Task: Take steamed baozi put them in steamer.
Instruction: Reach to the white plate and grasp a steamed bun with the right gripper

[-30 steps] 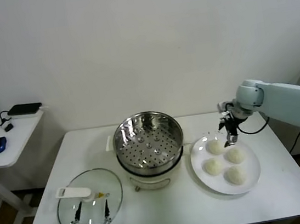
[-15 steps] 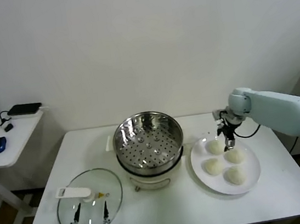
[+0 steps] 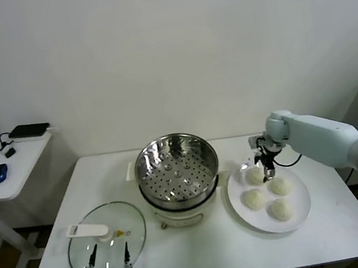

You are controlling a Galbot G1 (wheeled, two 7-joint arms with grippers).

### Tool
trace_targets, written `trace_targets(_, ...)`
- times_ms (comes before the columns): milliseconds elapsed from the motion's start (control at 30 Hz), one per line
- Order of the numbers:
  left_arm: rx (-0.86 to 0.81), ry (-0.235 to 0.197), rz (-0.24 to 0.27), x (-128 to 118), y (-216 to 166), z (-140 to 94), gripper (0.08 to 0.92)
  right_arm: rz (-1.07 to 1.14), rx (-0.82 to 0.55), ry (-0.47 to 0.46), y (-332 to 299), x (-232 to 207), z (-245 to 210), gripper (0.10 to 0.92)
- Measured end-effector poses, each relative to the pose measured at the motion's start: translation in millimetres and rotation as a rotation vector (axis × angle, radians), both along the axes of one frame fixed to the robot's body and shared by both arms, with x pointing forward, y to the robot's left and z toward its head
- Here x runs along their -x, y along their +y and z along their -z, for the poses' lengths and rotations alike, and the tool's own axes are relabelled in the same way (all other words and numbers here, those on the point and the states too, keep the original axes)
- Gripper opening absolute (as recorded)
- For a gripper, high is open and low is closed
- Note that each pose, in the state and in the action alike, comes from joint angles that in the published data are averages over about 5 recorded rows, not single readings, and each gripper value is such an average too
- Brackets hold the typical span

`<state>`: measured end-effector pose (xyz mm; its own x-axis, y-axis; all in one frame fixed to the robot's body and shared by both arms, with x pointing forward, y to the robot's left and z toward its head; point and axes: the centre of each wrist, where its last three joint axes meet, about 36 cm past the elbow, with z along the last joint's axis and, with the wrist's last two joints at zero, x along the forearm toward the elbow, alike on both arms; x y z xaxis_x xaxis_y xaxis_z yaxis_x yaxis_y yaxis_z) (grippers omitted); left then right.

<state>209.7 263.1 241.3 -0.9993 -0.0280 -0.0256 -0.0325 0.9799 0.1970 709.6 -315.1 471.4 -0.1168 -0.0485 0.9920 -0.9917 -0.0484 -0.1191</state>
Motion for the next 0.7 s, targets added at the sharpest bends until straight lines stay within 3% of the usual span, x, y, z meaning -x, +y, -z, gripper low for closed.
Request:
trace_targets(500,-0.007,0.000,0.005,1.4,-0.1,-0.9,0.823,-0.012,0.006,0.009,1.8,0.8,6.5,0.635)
trace_targets(700,-0.010,-0.004,0.004,1.1,0.5,-2.5,0.823,-0.016,0.006,0.007,0.9,1.8,4.5,0.608)
